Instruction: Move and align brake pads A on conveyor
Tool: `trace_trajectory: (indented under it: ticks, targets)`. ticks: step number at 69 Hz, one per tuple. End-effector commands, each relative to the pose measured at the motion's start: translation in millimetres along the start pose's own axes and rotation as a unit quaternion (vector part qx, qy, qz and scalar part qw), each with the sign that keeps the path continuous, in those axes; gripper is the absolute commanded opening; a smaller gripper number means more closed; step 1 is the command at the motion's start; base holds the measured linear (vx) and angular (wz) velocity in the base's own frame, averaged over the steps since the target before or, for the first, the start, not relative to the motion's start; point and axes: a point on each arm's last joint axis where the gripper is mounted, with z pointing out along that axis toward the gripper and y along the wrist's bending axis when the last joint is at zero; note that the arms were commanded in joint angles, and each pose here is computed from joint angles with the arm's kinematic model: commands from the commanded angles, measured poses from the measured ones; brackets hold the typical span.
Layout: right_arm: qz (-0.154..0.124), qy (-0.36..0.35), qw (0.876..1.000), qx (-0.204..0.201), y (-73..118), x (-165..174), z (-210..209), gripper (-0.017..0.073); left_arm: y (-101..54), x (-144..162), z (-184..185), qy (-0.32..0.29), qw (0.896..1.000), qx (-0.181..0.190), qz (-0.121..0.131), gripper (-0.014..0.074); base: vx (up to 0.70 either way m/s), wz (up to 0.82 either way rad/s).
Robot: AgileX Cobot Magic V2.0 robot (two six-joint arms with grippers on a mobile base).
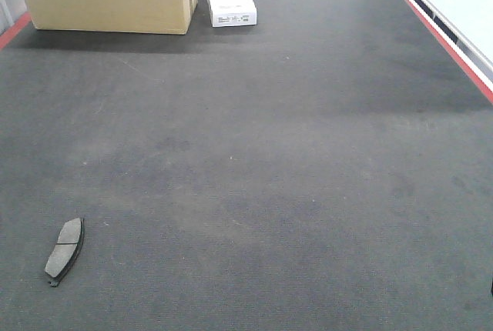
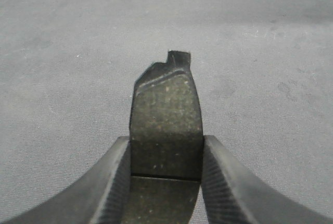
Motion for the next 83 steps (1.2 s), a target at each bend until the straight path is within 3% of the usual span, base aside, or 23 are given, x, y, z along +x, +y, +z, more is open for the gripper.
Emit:
trace_trajectory:
  ticks: [1,24,83]
  targets:
    - [-0.003,-0.059,0.998,-0.002,0.7,-16,-5,-0.0007,-1.0,6,-25,-0.078,0.997,0.005,0.005,0.0439,0.0,0.0]
    - [-0.003,-0.059,0.998,-0.002,0.7,-16,-5,-0.0007,-0.2,52,-58,-0.168,0.986,0.009,0.008,0.0439,0.0,0.0]
    - [-0.002,-0.06,0.998,-0.003,0.9,-17,-5,-0.0007,-0.1,57,-55,-0.155,0.988,0.009,0.008,0.0439,0.0,0.0]
